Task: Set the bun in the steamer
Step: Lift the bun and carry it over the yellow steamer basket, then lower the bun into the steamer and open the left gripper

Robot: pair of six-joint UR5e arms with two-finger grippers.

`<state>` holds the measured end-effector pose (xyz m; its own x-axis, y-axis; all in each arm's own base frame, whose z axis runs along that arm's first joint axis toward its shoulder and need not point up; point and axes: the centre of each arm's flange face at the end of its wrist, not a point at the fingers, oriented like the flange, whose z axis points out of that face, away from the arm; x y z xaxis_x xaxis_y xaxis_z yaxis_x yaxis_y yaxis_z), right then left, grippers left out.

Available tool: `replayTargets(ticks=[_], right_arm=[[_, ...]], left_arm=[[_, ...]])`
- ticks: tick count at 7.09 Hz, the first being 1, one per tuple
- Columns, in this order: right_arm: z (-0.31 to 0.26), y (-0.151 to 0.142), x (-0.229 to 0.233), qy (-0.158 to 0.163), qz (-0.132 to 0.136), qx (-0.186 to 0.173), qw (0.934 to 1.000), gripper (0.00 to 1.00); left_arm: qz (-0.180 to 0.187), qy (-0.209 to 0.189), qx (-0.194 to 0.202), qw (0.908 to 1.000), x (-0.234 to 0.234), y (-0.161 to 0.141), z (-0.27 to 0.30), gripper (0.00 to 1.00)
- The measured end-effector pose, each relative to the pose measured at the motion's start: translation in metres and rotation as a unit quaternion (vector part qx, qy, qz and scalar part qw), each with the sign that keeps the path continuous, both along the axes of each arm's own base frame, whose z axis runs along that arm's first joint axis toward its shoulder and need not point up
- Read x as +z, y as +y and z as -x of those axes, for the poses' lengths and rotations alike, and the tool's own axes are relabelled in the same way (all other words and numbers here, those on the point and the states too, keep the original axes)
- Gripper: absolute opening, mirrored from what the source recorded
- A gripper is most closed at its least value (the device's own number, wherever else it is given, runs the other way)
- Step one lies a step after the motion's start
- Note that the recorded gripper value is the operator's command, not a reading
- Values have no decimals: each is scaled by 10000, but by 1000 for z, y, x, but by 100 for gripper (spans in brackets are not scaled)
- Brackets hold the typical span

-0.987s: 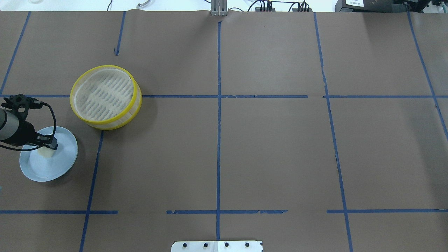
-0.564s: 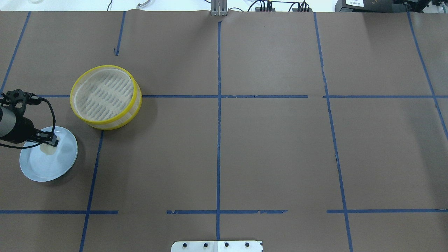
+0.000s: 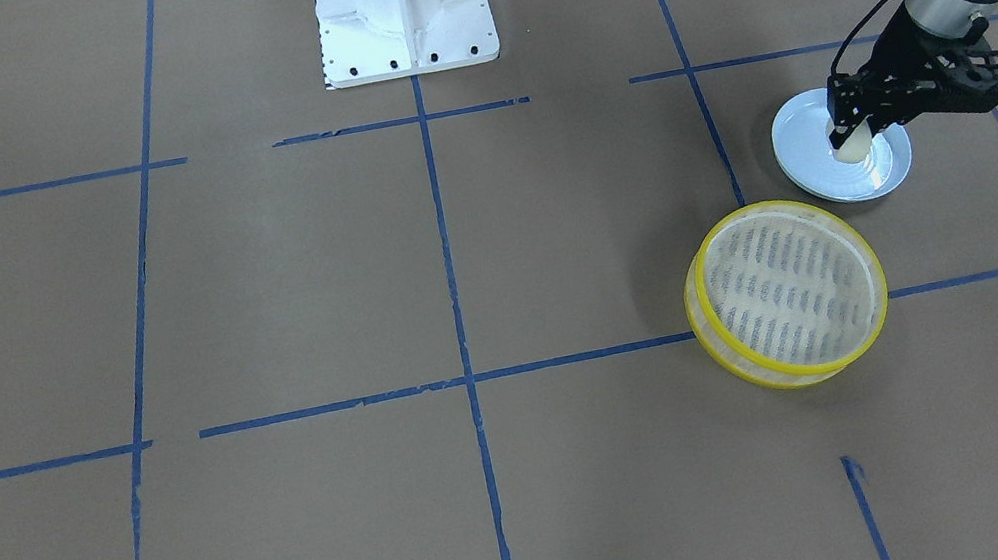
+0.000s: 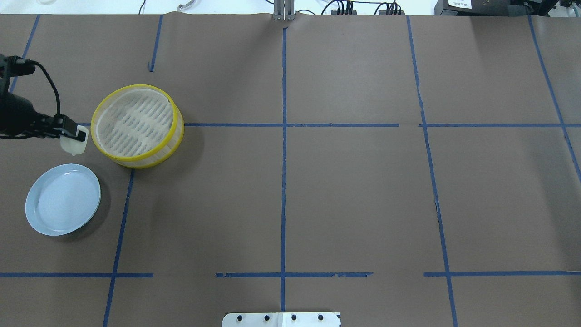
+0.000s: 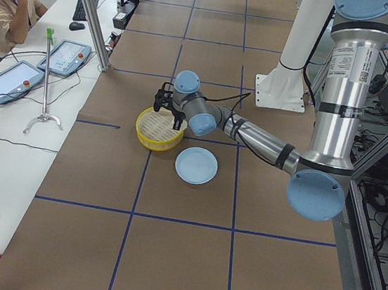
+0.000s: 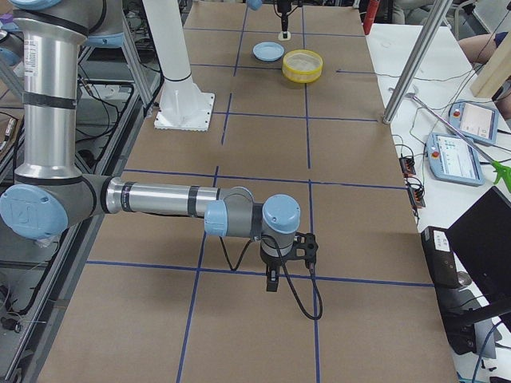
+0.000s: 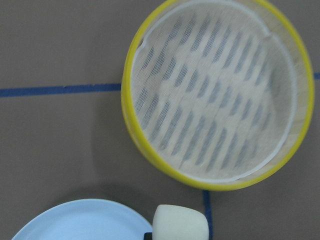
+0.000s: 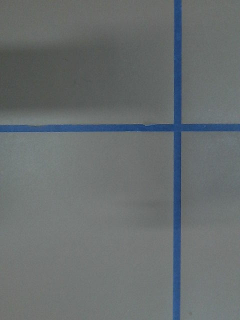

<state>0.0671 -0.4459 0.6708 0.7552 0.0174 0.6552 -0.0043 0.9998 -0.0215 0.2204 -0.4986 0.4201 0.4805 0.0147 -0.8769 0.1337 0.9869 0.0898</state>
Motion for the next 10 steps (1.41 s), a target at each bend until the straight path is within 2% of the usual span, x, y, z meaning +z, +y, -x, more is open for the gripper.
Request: replayTargets(ticks=[1, 2, 4, 6, 7, 8, 9, 10], right_arm=[[0, 0, 0, 0, 0, 0, 10000, 100], [0, 0, 0, 0, 0, 0, 10000, 100], [0, 0, 0, 0, 0, 0, 10000, 100], [0, 0, 0, 0, 0, 0, 10000, 100], [0, 0, 0, 0, 0, 0, 10000, 100], [0, 0, 0, 0, 0, 0, 10000, 100], [0, 0, 0, 0, 0, 0, 10000, 100], [0, 0, 0, 0, 0, 0, 10000, 100]], left_arm=[[309, 52, -218, 9993, -7, -34, -18, 37], [561, -27, -421, 9975, -5, -55, -39, 37], [831, -351, -603, 9941, 16, -59, -89, 37], [971, -533, -554, 9923, 29, -49, -126, 39], [988, -581, -557, 9919, 29, -47, -136, 47], [1009, -624, -565, 9913, 27, -48, -140, 81], [1020, -659, -569, 9910, 25, -49, -143, 98], [1002, -674, -569, 9910, 23, -50, -142, 99]])
